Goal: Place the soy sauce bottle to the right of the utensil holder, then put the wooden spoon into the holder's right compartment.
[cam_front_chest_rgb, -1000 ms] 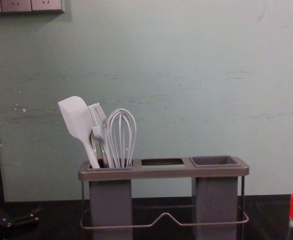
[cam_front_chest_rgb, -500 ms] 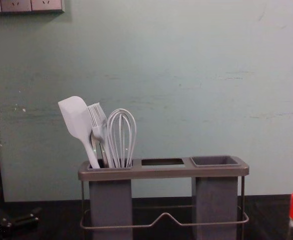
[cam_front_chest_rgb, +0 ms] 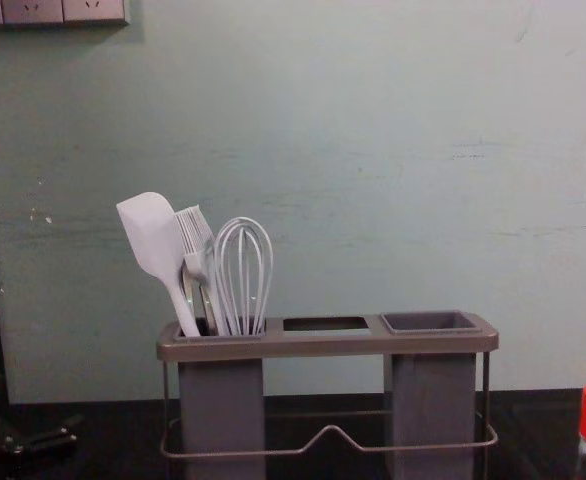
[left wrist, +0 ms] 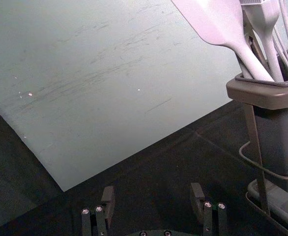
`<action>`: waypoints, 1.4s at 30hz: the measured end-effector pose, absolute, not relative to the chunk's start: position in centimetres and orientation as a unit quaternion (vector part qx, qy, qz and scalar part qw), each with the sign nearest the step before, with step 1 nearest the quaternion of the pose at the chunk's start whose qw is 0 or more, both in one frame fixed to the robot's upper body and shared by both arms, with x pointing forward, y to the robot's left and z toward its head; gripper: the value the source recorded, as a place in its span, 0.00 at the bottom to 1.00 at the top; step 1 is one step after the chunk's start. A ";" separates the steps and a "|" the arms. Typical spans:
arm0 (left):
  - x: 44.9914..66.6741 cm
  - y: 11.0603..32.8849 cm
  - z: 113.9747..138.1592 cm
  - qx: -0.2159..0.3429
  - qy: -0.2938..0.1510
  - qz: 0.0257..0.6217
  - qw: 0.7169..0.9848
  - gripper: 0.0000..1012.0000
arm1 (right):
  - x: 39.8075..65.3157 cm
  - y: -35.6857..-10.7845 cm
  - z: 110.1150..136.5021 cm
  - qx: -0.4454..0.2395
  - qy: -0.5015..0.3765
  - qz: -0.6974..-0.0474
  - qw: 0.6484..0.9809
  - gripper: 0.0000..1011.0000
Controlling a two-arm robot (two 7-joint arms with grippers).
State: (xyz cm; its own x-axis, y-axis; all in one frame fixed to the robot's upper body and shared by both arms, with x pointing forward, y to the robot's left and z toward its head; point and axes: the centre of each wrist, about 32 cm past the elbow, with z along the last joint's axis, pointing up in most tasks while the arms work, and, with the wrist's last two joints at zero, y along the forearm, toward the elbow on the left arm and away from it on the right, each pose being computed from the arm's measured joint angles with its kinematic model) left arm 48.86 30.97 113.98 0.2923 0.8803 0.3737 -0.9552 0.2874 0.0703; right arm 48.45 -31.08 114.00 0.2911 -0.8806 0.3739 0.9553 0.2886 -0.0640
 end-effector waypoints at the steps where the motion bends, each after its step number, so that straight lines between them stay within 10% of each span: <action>1: 48.9 31.0 114.0 0.141 -0.132 0.580 0.791 0.99 | 48.2 -31.2 114.0 -0.137 -0.136 -0.580 0.792 0.99; 24: 48.9 31.0 114.0 0.141 -0.132 0.580 0.791 0.99 | 40.1 -34.0 115.8 -0.116 -0.155 -0.541 0.818 0.99; 42: 48.9 31.0 114.0 0.142 -0.132 0.580 0.791 0.99 | 38.6 -35.2 116.9 -0.054 -0.130 -0.430 0.892 0.99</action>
State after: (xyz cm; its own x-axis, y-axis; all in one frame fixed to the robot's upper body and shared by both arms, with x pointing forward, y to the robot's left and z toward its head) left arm 48.86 30.97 113.98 0.2923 0.8803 0.3737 -0.9552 0.2873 0.0703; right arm 38.63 -35.22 116.94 0.5962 -0.7531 0.2781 0.7812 0.6241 0.0150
